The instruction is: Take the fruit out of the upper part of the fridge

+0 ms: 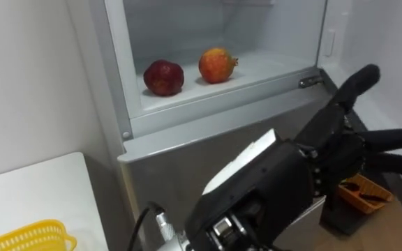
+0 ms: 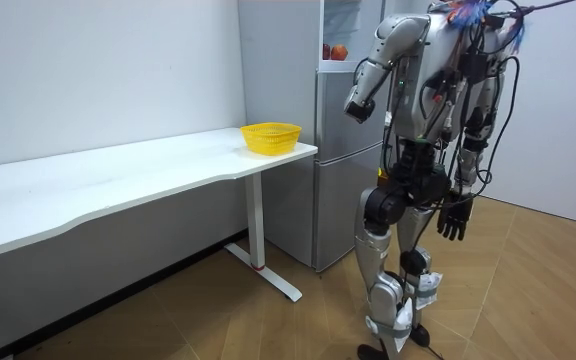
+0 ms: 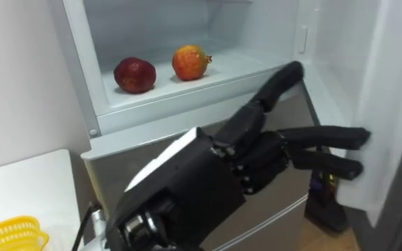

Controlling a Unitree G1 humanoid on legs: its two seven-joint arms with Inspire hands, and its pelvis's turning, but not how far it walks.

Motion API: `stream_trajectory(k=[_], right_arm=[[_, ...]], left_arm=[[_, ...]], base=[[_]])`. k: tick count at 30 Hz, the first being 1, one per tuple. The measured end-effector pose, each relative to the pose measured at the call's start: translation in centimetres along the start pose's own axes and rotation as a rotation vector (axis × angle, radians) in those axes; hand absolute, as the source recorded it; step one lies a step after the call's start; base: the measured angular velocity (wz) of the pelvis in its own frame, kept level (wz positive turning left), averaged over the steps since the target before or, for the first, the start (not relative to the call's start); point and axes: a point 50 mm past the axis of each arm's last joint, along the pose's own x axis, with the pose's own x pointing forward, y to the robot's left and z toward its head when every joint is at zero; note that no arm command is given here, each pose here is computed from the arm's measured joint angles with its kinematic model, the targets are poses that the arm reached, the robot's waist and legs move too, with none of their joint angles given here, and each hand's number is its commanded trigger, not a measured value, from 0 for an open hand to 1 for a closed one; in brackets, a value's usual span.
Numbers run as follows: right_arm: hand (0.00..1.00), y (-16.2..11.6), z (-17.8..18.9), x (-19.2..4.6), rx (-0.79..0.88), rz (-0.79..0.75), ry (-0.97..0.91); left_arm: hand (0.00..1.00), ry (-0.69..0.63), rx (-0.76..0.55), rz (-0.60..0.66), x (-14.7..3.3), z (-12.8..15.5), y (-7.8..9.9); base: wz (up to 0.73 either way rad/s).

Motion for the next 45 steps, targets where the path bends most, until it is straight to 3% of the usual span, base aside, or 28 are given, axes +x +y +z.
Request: stream_trajectory(k=[17,30,33,36,38,45], right_arm=[[0.00,-0.8,-0.8,-0.1,0.057,-0.022,0.021],[0.00,-1.2,-1.0,-0.1,0.087,-0.025,0.035],[0.00,-1.3,-1.1,-0.1,0.097,-0.023,0.037],[0.00,-1.3,-1.2,-0.1,0.107,-0.019,0.032],[0.00,-1.3,-1.4,-0.2,0.119,-0.024,0.032],[0.00,-1.2,-2.1,-0.2,0.093,-0.045,0.048]], left_arm=[[0.00,0.026,-0.027,-0.151,3.9,-1.1,-0.7],[0.00,0.031,-0.009,-0.143,3.9,-0.9,-0.5],[0.00,0.033,0.029,-0.131,3.1,-0.4,-0.2],[0.00,0.039,0.118,-0.044,1.3,0.7,1.4],[0.00,0.042,0.170,0.065,-0.7,1.7,2.9],[0.00,0.060,0.420,0.391,-5.3,4.4,5.2]], base=[[-0.04],[-0.03],[0.00],[0.22],[0.36],[0.29]])
